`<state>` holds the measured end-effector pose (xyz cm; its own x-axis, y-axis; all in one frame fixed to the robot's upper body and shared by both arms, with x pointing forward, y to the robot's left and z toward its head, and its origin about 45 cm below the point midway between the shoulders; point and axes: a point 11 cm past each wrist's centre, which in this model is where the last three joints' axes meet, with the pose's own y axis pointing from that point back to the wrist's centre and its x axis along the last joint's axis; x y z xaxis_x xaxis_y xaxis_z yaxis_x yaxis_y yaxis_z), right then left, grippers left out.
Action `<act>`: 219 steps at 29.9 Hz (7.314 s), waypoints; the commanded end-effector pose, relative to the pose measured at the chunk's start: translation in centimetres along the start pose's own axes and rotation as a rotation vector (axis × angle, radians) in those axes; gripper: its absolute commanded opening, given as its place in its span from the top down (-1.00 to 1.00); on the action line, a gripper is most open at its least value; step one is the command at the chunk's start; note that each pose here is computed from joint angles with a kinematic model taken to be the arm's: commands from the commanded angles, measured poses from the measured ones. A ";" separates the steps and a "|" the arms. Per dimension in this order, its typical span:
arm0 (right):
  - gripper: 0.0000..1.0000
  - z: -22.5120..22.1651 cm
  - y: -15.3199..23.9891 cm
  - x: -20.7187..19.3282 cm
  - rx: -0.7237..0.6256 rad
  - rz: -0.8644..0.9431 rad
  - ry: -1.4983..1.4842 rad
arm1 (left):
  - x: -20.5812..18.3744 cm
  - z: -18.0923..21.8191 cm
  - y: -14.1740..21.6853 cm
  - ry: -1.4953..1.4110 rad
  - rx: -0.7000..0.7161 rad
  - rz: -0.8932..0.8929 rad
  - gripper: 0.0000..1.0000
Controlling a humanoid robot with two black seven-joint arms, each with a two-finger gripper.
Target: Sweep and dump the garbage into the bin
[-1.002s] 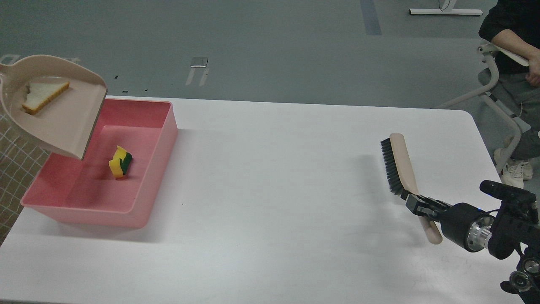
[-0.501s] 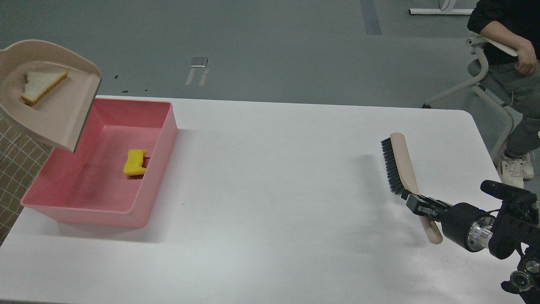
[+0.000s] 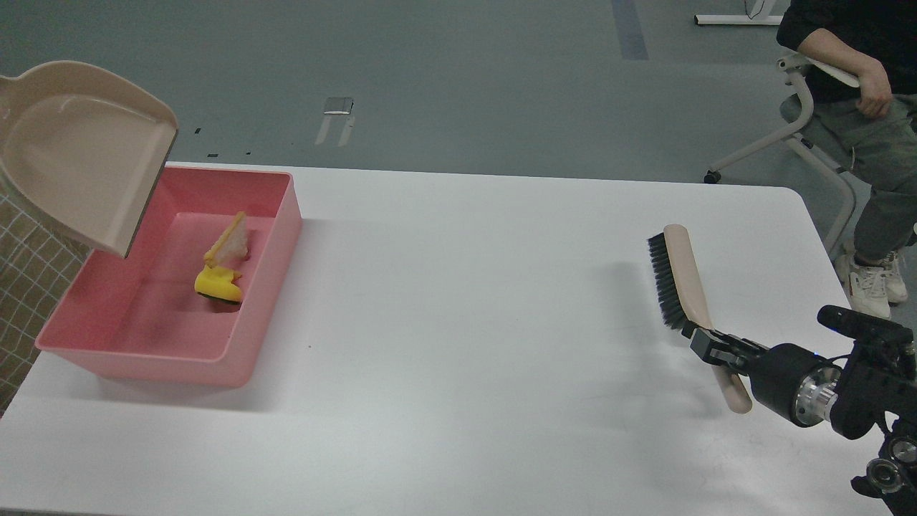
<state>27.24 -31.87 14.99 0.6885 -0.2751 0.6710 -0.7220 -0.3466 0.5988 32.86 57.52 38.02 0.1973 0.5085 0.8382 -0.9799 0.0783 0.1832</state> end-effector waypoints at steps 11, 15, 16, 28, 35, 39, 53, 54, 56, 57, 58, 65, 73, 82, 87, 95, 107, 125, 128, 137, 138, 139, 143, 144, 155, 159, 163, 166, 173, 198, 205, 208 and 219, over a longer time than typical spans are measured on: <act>0.62 -0.2 -0.1 0.4 0.005 0.007 0.004 | 1.5 1.0 -0.4 0.102 -0.048 0.071 0.98; 0.62 -0.3 -0.1 0.4 0.007 0.009 0.006 | 2.3 2.2 -0.8 0.178 -0.099 0.089 1.00; 0.62 -0.3 -0.1 0.4 0.007 0.009 0.006 | 2.2 2.3 -0.9 0.197 -0.106 0.084 1.00; 0.62 -0.5 -0.1 0.6 0.015 0.013 0.008 | -5.6 6.7 -6.3 0.474 -0.300 -0.031 1.00; 0.62 -0.5 -0.1 0.6 0.014 0.014 0.006 | -10.1 11.3 -8.6 0.541 -0.418 -0.062 1.00; 0.62 -0.6 -0.1 0.7 0.015 0.017 0.007 | -11.7 13.5 -9.5 0.568 -0.470 -0.086 1.00; 0.62 -0.7 -0.3 1.4 0.032 0.029 0.014 | -20.7 18.3 -11.9 0.549 -0.527 -0.196 1.00; 0.62 -0.8 -0.3 1.6 0.034 0.032 0.016 | -21.6 18.7 -12.1 0.551 -0.522 -0.203 1.00; 0.62 -0.8 -0.3 1.7 0.035 0.034 0.016 | -23.1 19.3 -12.2 0.546 -0.518 -0.218 1.00; 0.62 -0.8 -0.3 1.7 0.034 0.034 0.017 | -23.6 19.5 -12.3 0.544 -0.517 -0.225 1.00; 0.62 -0.7 -0.4 1.8 0.030 0.035 0.016 | -24.8 20.2 -12.4 0.545 -0.519 -0.241 1.00; 0.62 -0.9 -0.4 2.1 0.035 0.041 0.019 | -29.0 22.1 -12.8 0.562 -0.488 -0.262 1.00; 0.62 -1.1 -0.5 2.7 0.041 0.051 0.028 | -32.7 22.6 -12.8 0.553 -0.428 -0.281 1.00; 0.62 -1.0 -0.6 3.3 0.035 0.059 0.037 | -35.9 22.5 -12.8 0.560 -0.334 -0.303 1.00; 0.62 -0.8 -0.6 3.3 0.033 0.057 0.035 | -36.4 22.0 -12.8 0.563 -0.312 -0.292 1.00; 0.62 -0.7 -0.6 3.2 0.030 0.055 0.035 | -38.8 21.4 -12.0 0.594 -0.263 -0.297 1.00; 0.62 -0.6 -0.6 2.4 0.028 0.035 0.031 | -40.8 22.6 -11.5 0.635 -0.260 -0.313 0.97; 0.62 -0.1 -0.7 1.7 0.013 0.019 0.027 | -42.3 23.9 -11.0 0.672 -0.261 -0.331 0.94; 0.62 -0.1 -0.6 1.6 0.012 0.017 0.025 | -42.6 23.8 -11.1 0.671 -0.254 -0.330 0.92; 0.61 1.1 -0.1 -0.9 -0.019 -0.033 -0.006 | -42.6 23.6 -11.1 0.670 -0.250 -0.324 0.85; 0.61 1.3 -0.1 -1.0 -0.023 -0.035 -0.008 | -42.6 23.5 -11.1 0.669 -0.249 -0.323 0.84; 0.61 1.5 -0.2 -1.1 -0.029 -0.038 -0.011 | -42.6 23.6 -11.1 0.670 -0.250 -0.324 0.84; 0.58 1.6 -0.2 -1.1 -0.031 -0.037 -0.012 | -42.7 23.5 -11.0 0.672 -0.247 -0.325 0.73; 0.57 1.6 -0.2 -1.0 -0.032 -0.036 -0.012 | -42.7 23.5 -11.0 0.672 -0.247 -0.325 0.67; 0.57 1.8 -0.4 -1.3 -0.038 -0.040 -0.021 | -43.6 23.1 -10.4 0.683 -0.232 -0.336 0.10; 0.41 2.1 -0.5 -1.4 -0.048 -0.043 -0.026 | -43.6 23.1 -10.4 0.683 -0.232 -0.336 -0.21; -0.54 2.3 -0.6 -1.4 -0.059 -0.042 -0.032 | -43.6 23.1 -10.4 0.684 -0.233 -0.333 -0.42; -0.82 2.2 -0.6 -1.3 -0.056 -0.036 -0.040 | -43.3 23.1 -10.6 0.682 -0.234 -0.320 -0.55; -0.97 1.8 -0.8 -0.5 -0.035 -0.019 -0.062 | -42.6 23.1 -10.7 0.676 -0.242 -0.299 -0.91; -0.98 1.4 -0.9 0.5 -0.020 0.003 -0.060 | -37.7 16.7 -10.9 0.547 -0.206 -0.191 -0.93; -0.98 1.4 -0.9 0.6 -0.020 0.004 -0.061 | -36.0 18.3 -10.9 0.557 -0.264 -0.183 -0.93; -0.98 1.3 -1.0 0.8 -0.017 0.008 -0.058 | -35.6 19.2 -10.9 0.564 -0.289 -0.183 -0.93; -0.98 1.1 -0.8 2.9 -0.004 0.075 -0.077 | -33.4 20.1 -12.0 0.559 -0.321 -0.147 -0.93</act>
<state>29.03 -32.86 14.89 0.6692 -0.3464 0.6574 -0.7429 -0.3322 0.5812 38.15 22.11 17.50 0.3788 0.8319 0.4056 -0.9184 0.3918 0.0540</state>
